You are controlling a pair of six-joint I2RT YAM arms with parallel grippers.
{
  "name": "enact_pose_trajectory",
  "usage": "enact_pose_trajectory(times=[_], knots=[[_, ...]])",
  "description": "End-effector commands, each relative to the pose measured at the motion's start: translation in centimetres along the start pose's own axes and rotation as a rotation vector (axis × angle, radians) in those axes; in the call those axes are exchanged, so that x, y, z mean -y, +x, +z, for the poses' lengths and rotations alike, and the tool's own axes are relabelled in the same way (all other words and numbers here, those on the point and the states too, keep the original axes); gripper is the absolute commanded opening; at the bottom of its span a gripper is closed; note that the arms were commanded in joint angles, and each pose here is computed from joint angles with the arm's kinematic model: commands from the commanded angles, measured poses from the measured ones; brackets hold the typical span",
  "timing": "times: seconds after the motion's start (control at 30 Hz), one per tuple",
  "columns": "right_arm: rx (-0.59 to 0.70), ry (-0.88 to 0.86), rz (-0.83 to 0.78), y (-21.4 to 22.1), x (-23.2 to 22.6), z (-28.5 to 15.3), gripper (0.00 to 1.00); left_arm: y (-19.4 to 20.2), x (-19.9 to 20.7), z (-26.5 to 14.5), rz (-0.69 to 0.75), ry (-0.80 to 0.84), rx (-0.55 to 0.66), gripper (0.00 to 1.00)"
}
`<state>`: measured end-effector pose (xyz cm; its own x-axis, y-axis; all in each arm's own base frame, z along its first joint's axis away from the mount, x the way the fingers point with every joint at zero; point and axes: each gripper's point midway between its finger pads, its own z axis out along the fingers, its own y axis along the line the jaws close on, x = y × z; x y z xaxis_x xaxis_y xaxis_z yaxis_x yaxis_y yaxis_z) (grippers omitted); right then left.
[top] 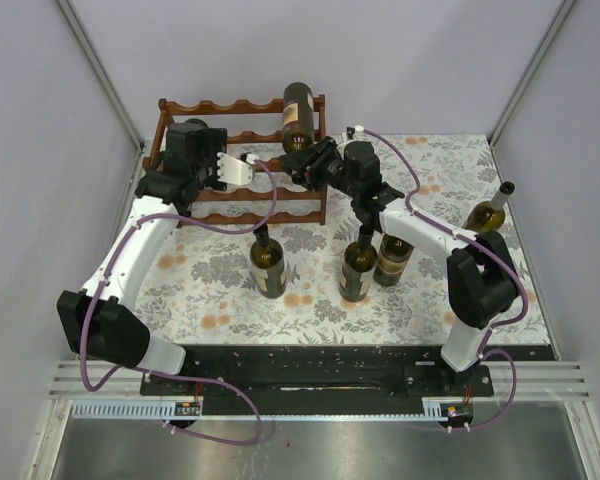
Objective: Put the wine bottle on the wine rack
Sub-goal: Place the wine bottle in the wine rack.
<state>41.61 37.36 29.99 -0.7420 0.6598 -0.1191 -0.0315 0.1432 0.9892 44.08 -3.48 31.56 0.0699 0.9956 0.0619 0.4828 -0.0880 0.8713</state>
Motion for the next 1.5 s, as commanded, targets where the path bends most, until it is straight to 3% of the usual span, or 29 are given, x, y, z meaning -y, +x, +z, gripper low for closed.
enact_pose_trajectory(times=[0.0,0.1,0.3,0.5,0.67,1.2,1.47], knots=[[0.004,0.131,-0.046,0.4,6.8,1.1,0.13,0.5,-1.9,-1.3,-0.032,-0.082,-0.021,0.89],[0.01,0.134,-0.073,0.4,7.4,1.2,0.1,0.4,-1.8,-1.2,-0.032,-0.079,-0.02,0.89],[0.002,0.144,-0.057,0.8,7.9,1.3,0.22,0.6,-1.4,-1.3,-0.035,-0.073,-0.024,0.89],[0.017,0.086,-0.135,0.7,7.1,1.8,0.1,0.5,-1.4,-1.3,-0.036,-0.075,-0.023,0.89],[0.043,0.035,-0.202,0.4,6.0,2.5,0.08,0.5,-1.2,-1.2,-0.041,-0.064,-0.021,0.89],[0.044,0.007,-0.311,0.7,6.5,3.0,0.21,0.6,-0.4,-1.4,-0.056,-0.042,-0.026,0.88],[-0.006,0.0,-0.295,1.3,6.1,4.3,0.21,0.6,-0.2,-1.7,-0.055,-0.032,-0.027,0.87]])
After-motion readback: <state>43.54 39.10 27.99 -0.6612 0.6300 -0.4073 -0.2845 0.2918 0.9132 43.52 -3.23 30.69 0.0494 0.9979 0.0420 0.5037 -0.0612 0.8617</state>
